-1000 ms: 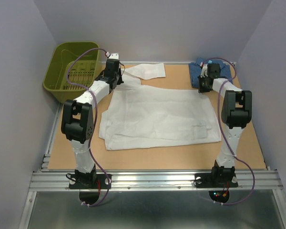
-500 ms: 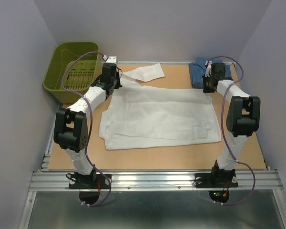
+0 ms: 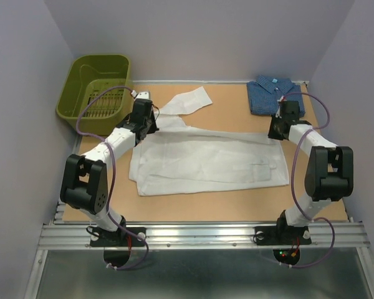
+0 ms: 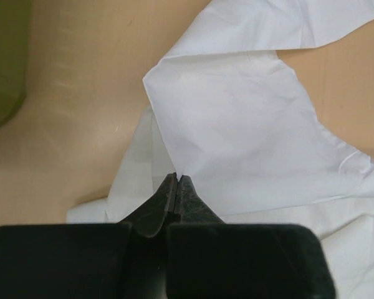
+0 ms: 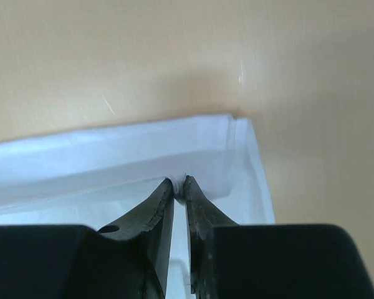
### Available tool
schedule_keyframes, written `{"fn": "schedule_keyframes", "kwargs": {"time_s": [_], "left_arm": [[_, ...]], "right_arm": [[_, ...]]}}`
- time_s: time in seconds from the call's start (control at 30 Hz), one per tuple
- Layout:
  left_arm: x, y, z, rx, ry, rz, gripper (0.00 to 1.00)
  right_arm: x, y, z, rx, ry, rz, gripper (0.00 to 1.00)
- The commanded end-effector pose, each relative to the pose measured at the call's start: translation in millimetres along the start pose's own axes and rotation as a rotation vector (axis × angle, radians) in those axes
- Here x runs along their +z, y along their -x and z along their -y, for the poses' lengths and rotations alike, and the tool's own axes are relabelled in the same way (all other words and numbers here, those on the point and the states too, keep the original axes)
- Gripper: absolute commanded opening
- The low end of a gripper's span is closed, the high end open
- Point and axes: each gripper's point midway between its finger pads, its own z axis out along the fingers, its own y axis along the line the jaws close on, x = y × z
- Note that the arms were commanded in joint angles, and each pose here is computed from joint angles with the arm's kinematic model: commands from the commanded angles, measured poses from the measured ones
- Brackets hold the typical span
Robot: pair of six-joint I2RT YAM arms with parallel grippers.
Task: Fold and stack the long sleeve shirts
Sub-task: Fold the shirt
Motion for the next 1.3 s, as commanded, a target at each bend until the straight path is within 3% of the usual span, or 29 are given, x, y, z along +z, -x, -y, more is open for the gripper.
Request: {"fn": "schedule_keyframes", "kwargs": {"time_s": [0.0, 0.17, 0.23, 0.33, 0.4, 0.47, 0.53, 0.73, 0.9, 1.1, 1.27], "left_arm": [[-15, -29, -7, -0.069, 0.033, -0.054, 0.0], [-22, -67, -14, -0.125, 0.054, -0.129, 0.11], [-26, -77, -14, -0.128, 0.038, -0.149, 0.18], [-44, -69, -5, -0.129, -0.025, -0.125, 0.42], [-53, -66, 0, -0.118, -0.058, -0.115, 0.53], [-67, -52, 8, -0.114, -0.104, -0.072, 0.65], [-78, -39, 15, -0.104, -0.145, -0.033, 0.7], [-82, -6, 54, -0.063, -0.247, 0.042, 0.68], [-45, -7, 81, -0.063, -0.208, 0.006, 0.57], [7, -69, 66, -0.09, -0.076, -0.159, 0.46], [2, -116, 42, -0.113, -0.012, -0.248, 0.42]], "right_arm": [[-13, -5, 2, 0.158, -0.016, 0.058, 0.19], [-17, -43, -3, 0.245, 0.017, -0.002, 0.24], [-28, -35, -5, 0.255, 0.034, 0.033, 0.32], [-49, -15, -13, 0.255, 0.089, 0.104, 0.47], [-62, 0, -21, 0.25, 0.139, 0.144, 0.55], [-75, 12, -31, 0.246, 0.196, 0.175, 0.59], [-84, 27, -42, 0.253, 0.259, 0.198, 0.59], [-64, 39, -61, 0.284, 0.336, 0.168, 0.59], [-22, 13, -51, 0.352, 0.253, 0.095, 0.55], [1, -34, -44, 0.381, 0.202, -0.004, 0.54], [3, -59, -34, 0.381, 0.156, -0.04, 0.53]]}}
